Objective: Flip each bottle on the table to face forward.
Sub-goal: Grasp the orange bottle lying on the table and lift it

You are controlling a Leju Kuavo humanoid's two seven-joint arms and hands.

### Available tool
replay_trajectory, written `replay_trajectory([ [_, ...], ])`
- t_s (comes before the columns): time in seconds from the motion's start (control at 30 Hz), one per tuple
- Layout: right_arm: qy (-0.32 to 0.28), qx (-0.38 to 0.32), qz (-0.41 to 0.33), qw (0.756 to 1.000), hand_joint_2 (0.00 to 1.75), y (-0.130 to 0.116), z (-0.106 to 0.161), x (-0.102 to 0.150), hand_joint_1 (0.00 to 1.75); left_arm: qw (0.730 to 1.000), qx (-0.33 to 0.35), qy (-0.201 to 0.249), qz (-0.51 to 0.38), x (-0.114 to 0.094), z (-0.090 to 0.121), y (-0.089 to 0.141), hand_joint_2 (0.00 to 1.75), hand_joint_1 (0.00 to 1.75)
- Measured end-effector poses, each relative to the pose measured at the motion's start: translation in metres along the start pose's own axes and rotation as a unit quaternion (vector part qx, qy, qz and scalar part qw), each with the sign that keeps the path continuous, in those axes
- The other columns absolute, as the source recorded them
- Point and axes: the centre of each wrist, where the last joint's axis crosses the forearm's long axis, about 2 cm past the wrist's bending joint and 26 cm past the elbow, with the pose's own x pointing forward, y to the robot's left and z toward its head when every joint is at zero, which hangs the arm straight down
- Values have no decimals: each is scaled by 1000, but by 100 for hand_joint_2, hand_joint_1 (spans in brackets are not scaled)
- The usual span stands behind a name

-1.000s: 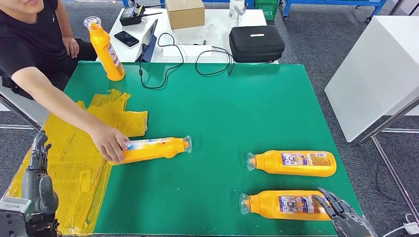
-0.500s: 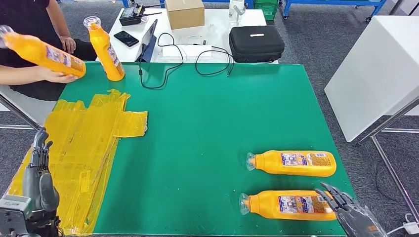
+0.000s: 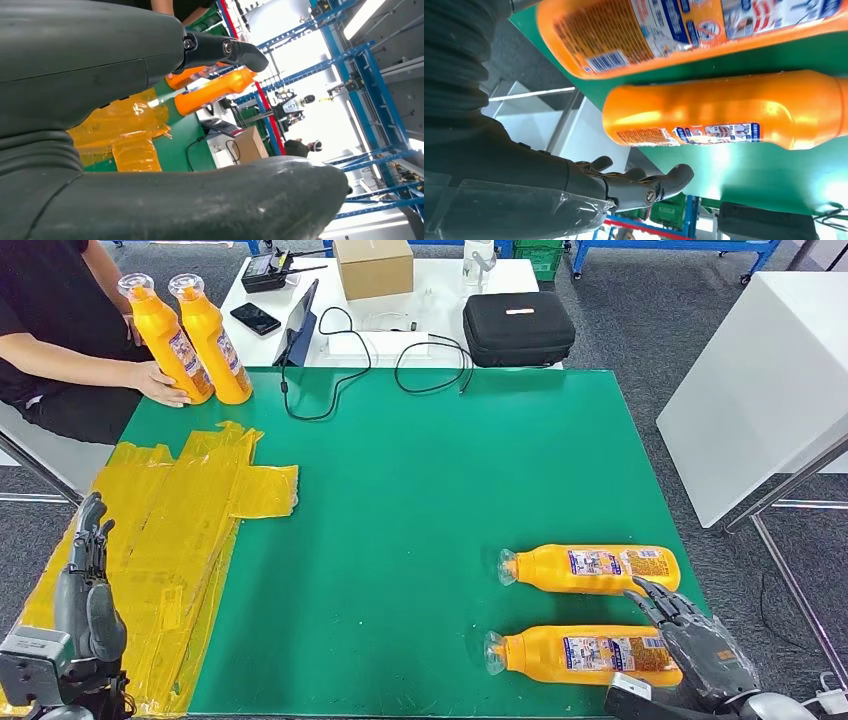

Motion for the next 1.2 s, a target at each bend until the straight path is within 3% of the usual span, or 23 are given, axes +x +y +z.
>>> replay_trajectory([
  [0.57, 13, 64, 1, 998, 175, 12, -21, -13, 0, 1000, 3, -9, 10, -1, -7, 0, 0, 0],
  [0.83, 12, 107, 0, 994, 175, 22, -16, -16, 0, 1000, 6, -15, 16, -1, -11, 0, 0, 0],
  [0.87, 13, 113, 1, 994, 175, 23, -15, -16, 17, 1000, 6, -15, 16, -1, -11, 0, 0, 0],
  [0.97, 16, 131, 4, 991, 175, 26, -12, -17, 147, 1000, 5, -15, 17, -2, -12, 0, 0, 0],
  [1.0, 18, 138, 5, 990, 175, 26, -11, -18, 175, 1000, 5, -15, 18, -3, -13, 0, 0, 0],
  [1.2, 26, 164, 1, 986, 175, 28, -4, -24, 175, 1000, 7, -18, 22, -4, -17, 0, 0, 0],
])
